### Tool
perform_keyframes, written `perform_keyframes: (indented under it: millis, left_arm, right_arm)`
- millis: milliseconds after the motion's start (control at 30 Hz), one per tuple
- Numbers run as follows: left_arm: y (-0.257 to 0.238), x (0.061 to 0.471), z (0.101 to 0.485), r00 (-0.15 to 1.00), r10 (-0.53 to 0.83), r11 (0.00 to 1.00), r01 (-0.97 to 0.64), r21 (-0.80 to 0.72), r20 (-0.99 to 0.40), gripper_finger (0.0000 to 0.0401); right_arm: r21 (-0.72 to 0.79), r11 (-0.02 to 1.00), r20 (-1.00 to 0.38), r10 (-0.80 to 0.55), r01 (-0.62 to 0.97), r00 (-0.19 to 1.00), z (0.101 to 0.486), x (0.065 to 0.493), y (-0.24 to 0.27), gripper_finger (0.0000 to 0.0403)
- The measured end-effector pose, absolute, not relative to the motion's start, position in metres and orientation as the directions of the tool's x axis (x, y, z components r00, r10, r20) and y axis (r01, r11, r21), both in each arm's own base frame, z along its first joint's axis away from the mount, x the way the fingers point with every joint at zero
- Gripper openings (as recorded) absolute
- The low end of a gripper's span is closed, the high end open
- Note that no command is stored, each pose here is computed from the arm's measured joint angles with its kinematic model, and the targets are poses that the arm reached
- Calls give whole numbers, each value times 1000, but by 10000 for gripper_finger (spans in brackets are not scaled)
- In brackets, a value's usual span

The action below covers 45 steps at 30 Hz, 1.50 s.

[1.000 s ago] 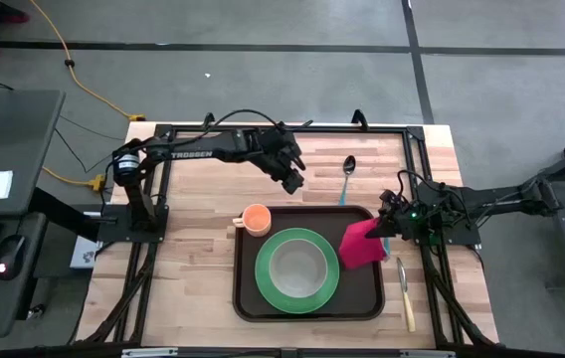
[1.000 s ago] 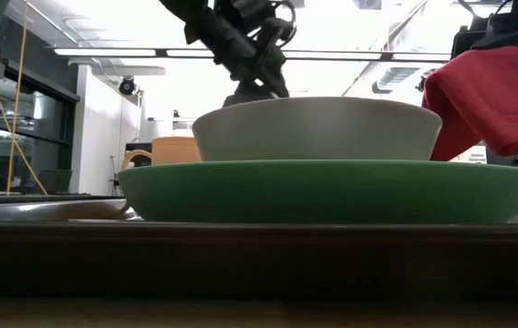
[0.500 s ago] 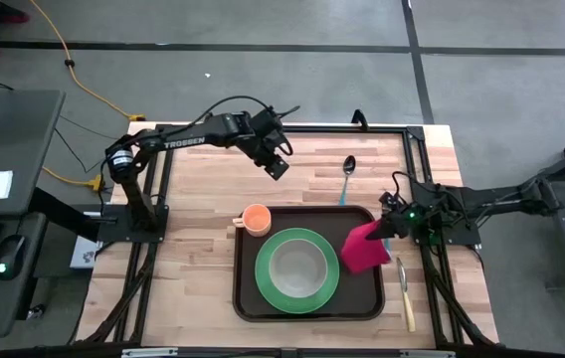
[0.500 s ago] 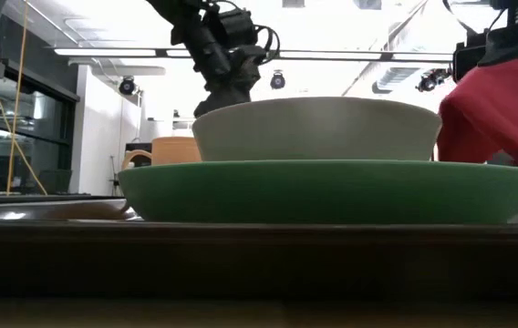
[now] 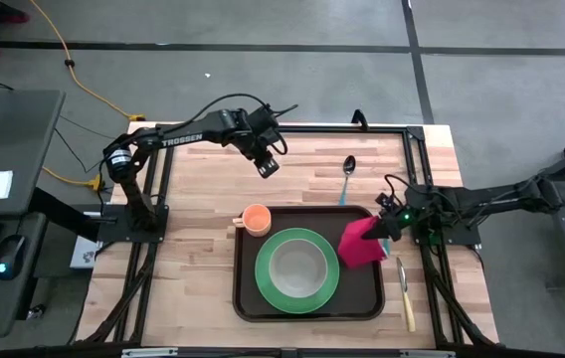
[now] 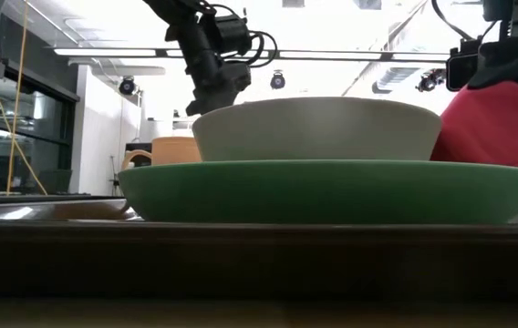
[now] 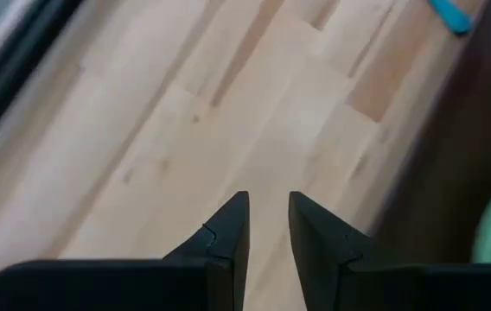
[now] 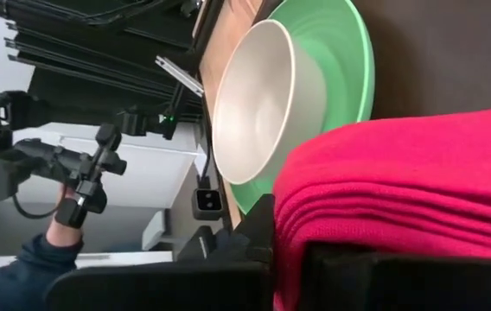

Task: Set up tray
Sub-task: Put the red table napkin to the right of the green plate on the brown serving tray

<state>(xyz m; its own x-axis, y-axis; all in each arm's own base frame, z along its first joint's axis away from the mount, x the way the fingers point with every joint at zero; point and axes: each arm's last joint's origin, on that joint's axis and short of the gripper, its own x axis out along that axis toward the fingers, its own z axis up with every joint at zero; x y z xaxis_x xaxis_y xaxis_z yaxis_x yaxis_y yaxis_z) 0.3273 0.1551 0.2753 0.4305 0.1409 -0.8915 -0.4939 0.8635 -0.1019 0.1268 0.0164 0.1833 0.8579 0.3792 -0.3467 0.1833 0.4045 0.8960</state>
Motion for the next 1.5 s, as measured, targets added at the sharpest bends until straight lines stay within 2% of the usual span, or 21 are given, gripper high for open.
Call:
perform_keyframes:
  millis: [267,467,767,1100,1233,1500]
  left_arm:
    - [156,324,276,373,233,882,-471,33,-898,113]
    - [152,314,292,386,263,903,-422,84,-884,113]
    - [132,272,319,522,322,903,-419,92,-790,113]
    - [106,223,310,709,322,913,-408,7,-628,113]
    - [100,212,303,748,323,914,-406,-13,-579,113]
    - [83,208,297,775,274,938,-345,-18,-569,113]
  right_arm:
    - [877,455,-346,375,154,860,183,128,16,0]
    - [877,455,-340,365,153,867,184,128,16,0]
    - [890,441,-290,345,118,893,189,130,16,0]
    - [910,388,-291,345,147,892,189,130,16,0]
    - [913,375,-293,334,158,896,189,130,15,0]
    - [920,342,-295,279,193,914,189,131,5,0]
